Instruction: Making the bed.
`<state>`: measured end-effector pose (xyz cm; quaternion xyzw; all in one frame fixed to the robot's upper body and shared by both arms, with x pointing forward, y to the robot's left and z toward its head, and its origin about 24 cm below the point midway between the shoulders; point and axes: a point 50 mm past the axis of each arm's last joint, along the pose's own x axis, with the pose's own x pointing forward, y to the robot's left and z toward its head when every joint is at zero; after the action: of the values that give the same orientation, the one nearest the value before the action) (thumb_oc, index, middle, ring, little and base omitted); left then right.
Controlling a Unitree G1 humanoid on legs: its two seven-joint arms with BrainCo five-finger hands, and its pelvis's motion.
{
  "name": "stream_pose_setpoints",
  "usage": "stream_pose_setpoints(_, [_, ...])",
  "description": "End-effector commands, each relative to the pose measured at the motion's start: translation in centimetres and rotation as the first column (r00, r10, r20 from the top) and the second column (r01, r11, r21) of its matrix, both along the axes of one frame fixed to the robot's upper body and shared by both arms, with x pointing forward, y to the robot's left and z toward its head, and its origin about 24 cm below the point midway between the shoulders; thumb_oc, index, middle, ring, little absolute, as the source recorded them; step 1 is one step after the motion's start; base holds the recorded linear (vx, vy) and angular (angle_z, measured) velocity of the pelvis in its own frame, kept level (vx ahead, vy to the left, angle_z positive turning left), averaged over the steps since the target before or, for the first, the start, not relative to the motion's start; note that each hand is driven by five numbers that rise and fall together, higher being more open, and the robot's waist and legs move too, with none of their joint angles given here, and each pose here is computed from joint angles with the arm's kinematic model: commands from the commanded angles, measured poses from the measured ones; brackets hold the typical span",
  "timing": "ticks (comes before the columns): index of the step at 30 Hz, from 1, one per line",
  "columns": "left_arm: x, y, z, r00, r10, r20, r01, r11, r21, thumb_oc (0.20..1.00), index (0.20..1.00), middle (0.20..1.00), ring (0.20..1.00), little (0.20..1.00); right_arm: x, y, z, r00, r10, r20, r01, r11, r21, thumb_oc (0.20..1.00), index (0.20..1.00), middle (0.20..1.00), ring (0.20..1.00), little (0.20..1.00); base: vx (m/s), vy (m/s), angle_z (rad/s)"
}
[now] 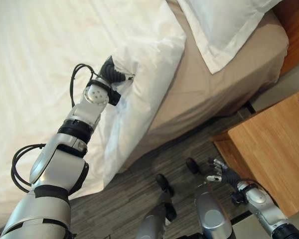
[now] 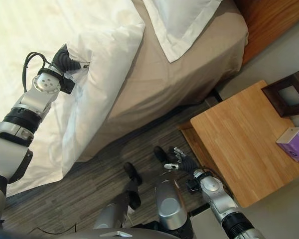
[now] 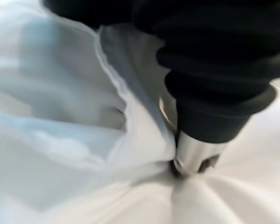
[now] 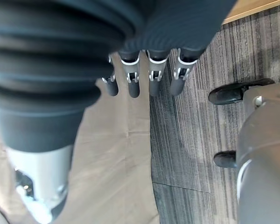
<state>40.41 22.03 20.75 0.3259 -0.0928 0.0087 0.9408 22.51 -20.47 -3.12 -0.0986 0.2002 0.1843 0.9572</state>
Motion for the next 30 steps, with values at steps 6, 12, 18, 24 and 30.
stream_pose_setpoints(6, [-0.6, -5.8, 1.6, 0.965, -0.238, 0.108, 0.24, 0.971, -0.004, 0.2, 0.2, 0.2, 0.2, 0.2, -1.3, -0.7, 0.0, 1.0, 0.021, 0.005, -0.021, 1.0, -0.02, 1.0, 1.0, 1.0, 1.0, 1.0, -0.01, -0.006, 0.04])
stream_pose_setpoints(12, [-2.9, -12.8, 2.1, 0.842, -0.501, 0.201, 0.528, 0.841, -0.118, 0.2, 0.2, 0.2, 0.2, 0.2, -1.4, -0.4, -0.2, 0.999, 0.038, 0.001, -0.038, 0.999, -0.036, 1.0, 1.0, 1.0, 1.0, 1.0, -0.01, 0.003, 0.02])
stream_pose_setpoints(18, [-4.7, -16.7, 1.0, 0.754, -0.625, 0.203, 0.657, 0.721, -0.22, 1.0, 1.0, 1.0, 1.0, 1.0, -1.5, -0.5, -0.4, 0.999, 0.04, -0.015, -0.041, 0.998, -0.057, 1.0, 1.0, 1.0, 1.0, 1.0, -0.01, 0.004, 0.01])
stream_pose_setpoints(24, [-6.4, -17.5, 0.0, 0.68, -0.71, 0.183, 0.729, 0.626, -0.276, 1.0, 1.0, 1.0, 1.0, 1.0, -1.6, -1.2, -0.4, 0.999, 0.029, -0.018, -0.03, 0.996, -0.085, 1.0, 1.0, 1.0, 1.0, 1.0, 0.0, 0.0, 0.0])
stream_pose_setpoints(30, [-8.6, -17.3, -0.8, 0.584, -0.794, 0.168, 0.797, 0.521, -0.306, 1.0, 1.0, 1.0, 1.0, 1.0, -1.9, -1.6, -0.3, 0.999, 0.03, -0.016, -0.031, 0.995, -0.095, 1.0, 1.0, 1.0, 1.0, 1.0, 0.0, 0.0, 0.0])
